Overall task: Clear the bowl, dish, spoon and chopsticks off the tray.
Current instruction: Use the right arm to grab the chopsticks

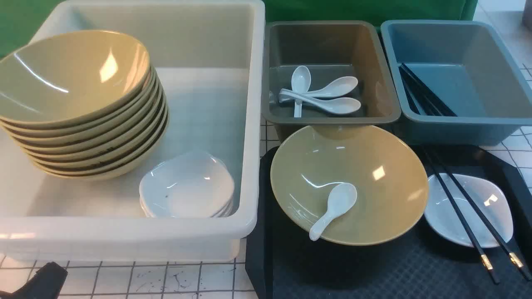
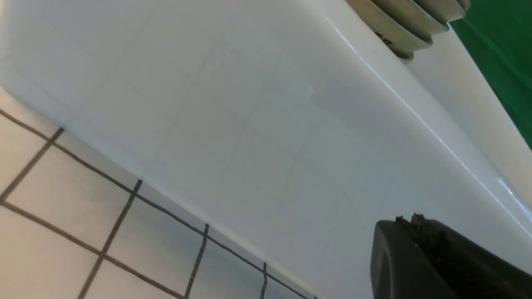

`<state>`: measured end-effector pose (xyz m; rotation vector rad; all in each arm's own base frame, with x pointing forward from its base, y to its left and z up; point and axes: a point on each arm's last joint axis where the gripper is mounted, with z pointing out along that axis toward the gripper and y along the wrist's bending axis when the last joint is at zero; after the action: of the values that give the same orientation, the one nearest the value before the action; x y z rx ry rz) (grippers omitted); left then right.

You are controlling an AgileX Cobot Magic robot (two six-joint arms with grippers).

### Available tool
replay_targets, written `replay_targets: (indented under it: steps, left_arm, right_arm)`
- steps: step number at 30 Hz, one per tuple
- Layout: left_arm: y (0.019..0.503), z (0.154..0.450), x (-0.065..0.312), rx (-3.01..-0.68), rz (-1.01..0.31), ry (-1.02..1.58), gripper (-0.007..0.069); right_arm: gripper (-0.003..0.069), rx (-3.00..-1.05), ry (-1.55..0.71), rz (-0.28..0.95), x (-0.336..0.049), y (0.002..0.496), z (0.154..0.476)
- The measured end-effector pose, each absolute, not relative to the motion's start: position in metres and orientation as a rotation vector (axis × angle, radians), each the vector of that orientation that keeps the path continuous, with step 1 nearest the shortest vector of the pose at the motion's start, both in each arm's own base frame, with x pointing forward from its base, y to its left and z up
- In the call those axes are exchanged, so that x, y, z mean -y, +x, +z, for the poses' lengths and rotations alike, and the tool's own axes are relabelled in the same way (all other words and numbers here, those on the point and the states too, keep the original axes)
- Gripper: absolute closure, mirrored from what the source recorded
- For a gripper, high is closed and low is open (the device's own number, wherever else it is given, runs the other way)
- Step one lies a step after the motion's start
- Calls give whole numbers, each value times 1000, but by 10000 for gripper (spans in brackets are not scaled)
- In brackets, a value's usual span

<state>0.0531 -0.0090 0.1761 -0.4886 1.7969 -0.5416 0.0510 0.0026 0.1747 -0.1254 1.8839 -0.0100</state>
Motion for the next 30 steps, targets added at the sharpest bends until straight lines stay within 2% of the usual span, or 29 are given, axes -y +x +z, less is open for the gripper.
replay_targets:
  steps: [30]
  left_arm:
    - [54,177,9,-1775,-568,-509,627]
  right_arm:
    - [423,-1884,-125,-10,-3,51,175]
